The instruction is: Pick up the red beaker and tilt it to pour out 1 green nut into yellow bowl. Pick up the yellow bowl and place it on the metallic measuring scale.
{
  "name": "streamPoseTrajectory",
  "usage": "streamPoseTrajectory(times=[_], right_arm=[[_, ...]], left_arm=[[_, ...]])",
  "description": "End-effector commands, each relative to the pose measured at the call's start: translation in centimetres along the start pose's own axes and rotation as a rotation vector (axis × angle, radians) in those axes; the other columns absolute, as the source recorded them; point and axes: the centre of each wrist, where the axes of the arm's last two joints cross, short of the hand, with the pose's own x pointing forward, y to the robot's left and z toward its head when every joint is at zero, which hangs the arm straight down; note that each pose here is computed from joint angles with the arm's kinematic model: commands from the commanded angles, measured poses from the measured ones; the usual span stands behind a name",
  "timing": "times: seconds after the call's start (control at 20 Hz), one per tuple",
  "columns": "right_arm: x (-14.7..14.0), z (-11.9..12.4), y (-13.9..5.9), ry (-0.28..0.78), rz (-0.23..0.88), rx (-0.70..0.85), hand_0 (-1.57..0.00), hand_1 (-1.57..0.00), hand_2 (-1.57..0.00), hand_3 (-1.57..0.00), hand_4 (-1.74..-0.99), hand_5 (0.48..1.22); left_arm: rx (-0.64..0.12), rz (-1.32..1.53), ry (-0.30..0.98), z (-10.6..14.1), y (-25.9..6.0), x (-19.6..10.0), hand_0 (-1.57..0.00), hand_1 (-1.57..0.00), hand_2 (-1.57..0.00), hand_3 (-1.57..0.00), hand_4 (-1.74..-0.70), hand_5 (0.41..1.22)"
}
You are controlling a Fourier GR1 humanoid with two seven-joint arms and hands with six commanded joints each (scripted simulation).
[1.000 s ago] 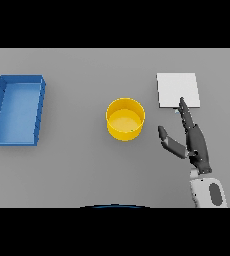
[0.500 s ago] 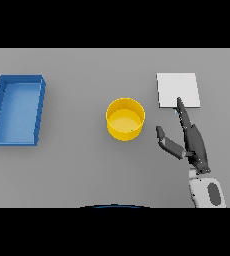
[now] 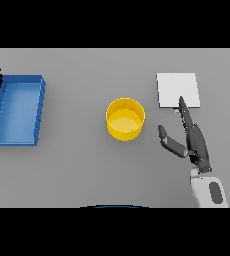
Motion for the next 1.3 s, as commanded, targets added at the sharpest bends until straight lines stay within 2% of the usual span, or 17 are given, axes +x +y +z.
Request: streamPoseTrajectory(times=[0.0,0.1,0.15,0.2,0.25,0.3,0.4,0.5,0.65,0.8,0.95,1.05,1.15,1.25], right_arm=[[0.0,0.3,0.5,0.000,-0.009,0.007,0.00,0.00,0.00,0.00,-1.170,0.683],[0.2,0.6,0.3,-0.008,-0.004,0.005,0.00,0.00,0.00,0.00,-1.168,0.679],[0.1,0.6,0.6,0.005,-0.005,0.006,0.00,0.00,0.00,0.00,-1.165,0.678],[0.1,0.5,0.7,0.010,-0.001,0.006,0.00,0.00,0.00,0.00,-1.165,0.675],[-0.1,0.7,0.1,0.013,0.010,-0.007,0.00,0.00,0.00,0.00,-1.163,0.671],[0.1,0.1,0.1,0.011,0.003,-0.001,0.00,0.00,0.00,0.00,-1.159,0.669],[-0.1,0.5,0.2,-0.003,0.004,0.008,0.00,0.00,0.00,0.00,-1.162,0.671],[-0.5,0.2,0.3,0.007,0.004,0.007,0.00,0.00,0.00,0.00,-1.151,0.677],[0.2,0.2,0.0,-0.016,0.004,0.014,0.00,0.00,0.00,0.00,-1.148,0.688],[0.0,0.5,0.2,0.002,0.013,0.015,0.00,0.00,0.00,0.00,-1.164,0.688],[0.1,0.5,0.5,0.020,0.021,0.013,0.00,0.00,0.00,0.00,-1.178,0.679],[0.7,0.3,0.5,0.019,0.081,0.021,0.00,0.00,0.00,0.00,-1.163,0.677],[1.0,-0.2,0.6,-0.015,0.121,0.091,0.00,0.00,0.00,0.00,-1.132,0.703],[1.2,-0.9,-0.1,-0.042,0.206,0.202,0.00,0.00,0.00,0.00,-1.153,0.728]], left_arm=[[-0.014,-0.002,0.008,0.5,-0.3,-0.3,-1.57,-1.57,-1.57,-1.38,-1.74,1.076],[-0.072,-0.008,0.039,1.1,-0.2,-1.3,-1.57,-1.57,-1.57,-1.37,-1.73,0.955],[-0.108,-0.031,0.040,1.4,-0.2,-1.4,-1.57,-1.57,-1.57,-1.41,-1.66,0.888],[-0.143,-0.038,0.011,1.8,-0.1,-1.3,-1.57,-1.57,-1.57,-1.37,-1.49,0.827],[-0.176,-0.086,-0.031,2.3,0.3,-1.0,-1.57,-1.54,-1.49,-1.24,-1.31,0.774],[-0.215,-0.119,-0.069,2.7,0.6,-1.2,-1.50,-1.38,-1.31,-1.10,-1.15,0.740],[-0.303,-0.125,-0.084,2.8,1.2,-2.1,-1.00,-0.88,-0.84,-0.71,-0.93,0.697],[-0.338,-0.135,-0.078,2.8,1.7,-2.1,-0.64,-0.56,-0.54,-0.45,-0.82,0.667],[-0.324,-0.227,-0.088,2.8,1.3,-2.3,-0.33,-0.29,-0.27,-0.23,-0.75,0.647],[-0.298,-0.235,-0.095,2.0,0.2,-2.5,-0.17,-0.15,-0.14,-0.12,-0.72,0.647],[-0.259,-0.223,-0.120,1.9,0.2,-2.0,-0.09,-0.07,-0.07,-0.06,-0.70,0.653],[-0.243,-0.197,-0.159,2.0,0.2,-2.2,-0.05,-0.05,-0.05,-0.04,-0.71,0.663],[-0.229,-0.179,-0.180,1.9,0.3,-2.2,-0.03,-0.03,-0.03,-0.02,-0.71,0.679],[-0.223,-0.181,-0.190,2.1,0.2,-2.1,-0.02,-0.02,-0.02,-0.01,-0.71,0.689]])
